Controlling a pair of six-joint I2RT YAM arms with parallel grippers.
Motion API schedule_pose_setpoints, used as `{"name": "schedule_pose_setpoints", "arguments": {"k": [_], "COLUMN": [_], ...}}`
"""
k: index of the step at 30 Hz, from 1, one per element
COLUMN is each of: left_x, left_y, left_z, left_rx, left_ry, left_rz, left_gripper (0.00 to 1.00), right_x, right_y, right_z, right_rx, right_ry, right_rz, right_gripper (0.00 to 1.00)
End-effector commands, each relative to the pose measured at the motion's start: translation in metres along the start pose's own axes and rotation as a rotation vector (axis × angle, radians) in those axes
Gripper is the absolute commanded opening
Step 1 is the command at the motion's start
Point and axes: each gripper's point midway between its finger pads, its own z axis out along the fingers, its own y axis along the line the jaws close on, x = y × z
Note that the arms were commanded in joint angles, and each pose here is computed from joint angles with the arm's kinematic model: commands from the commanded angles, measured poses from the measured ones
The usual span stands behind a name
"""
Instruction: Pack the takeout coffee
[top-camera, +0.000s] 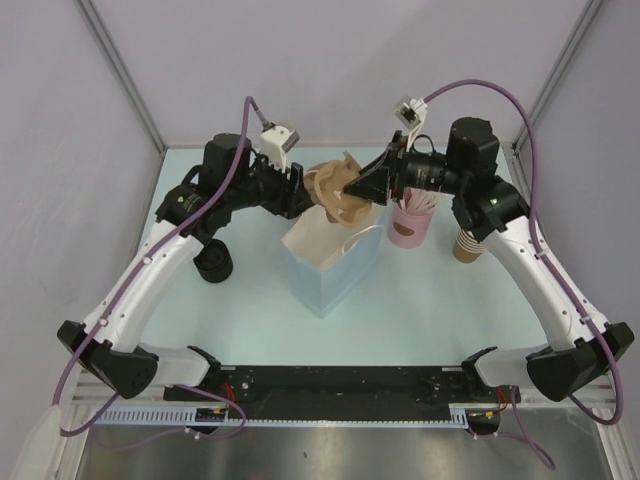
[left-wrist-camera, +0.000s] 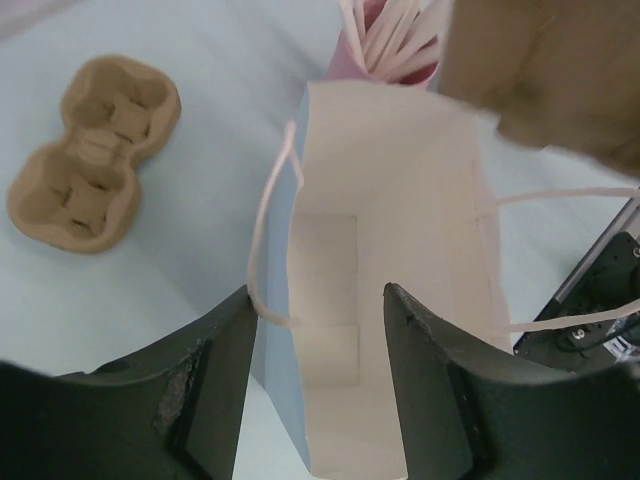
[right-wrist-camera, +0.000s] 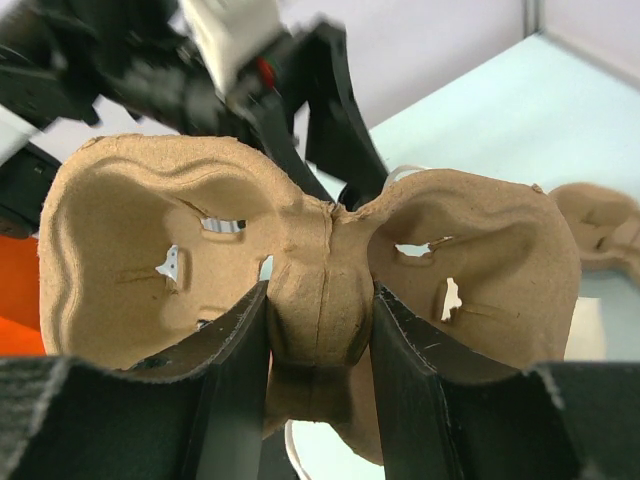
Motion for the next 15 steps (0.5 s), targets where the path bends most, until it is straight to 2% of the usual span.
{"name": "schedule_pose_setpoints", "arguments": {"k": [1, 15], "left_x": [-0.028, -0.031], "left_y": [-0.005, 0.021], "left_z": [-0.016, 0.001], "left_rx": [0.005, -0.108], "left_ry": [-0.07, -0.066], "left_rz": [0.076, 0.096], "left_gripper": [0.59, 0.58], "right_x": [0.01, 0.054], "right_y": [0.007, -0.02], "right_z": [0.017, 0.034], "right_rx": [-0.049, 0.018], "right_ry": [0.017, 0.117], "right_rz": [0.025, 0.075], "right_gripper": [0.32, 0.31]}}
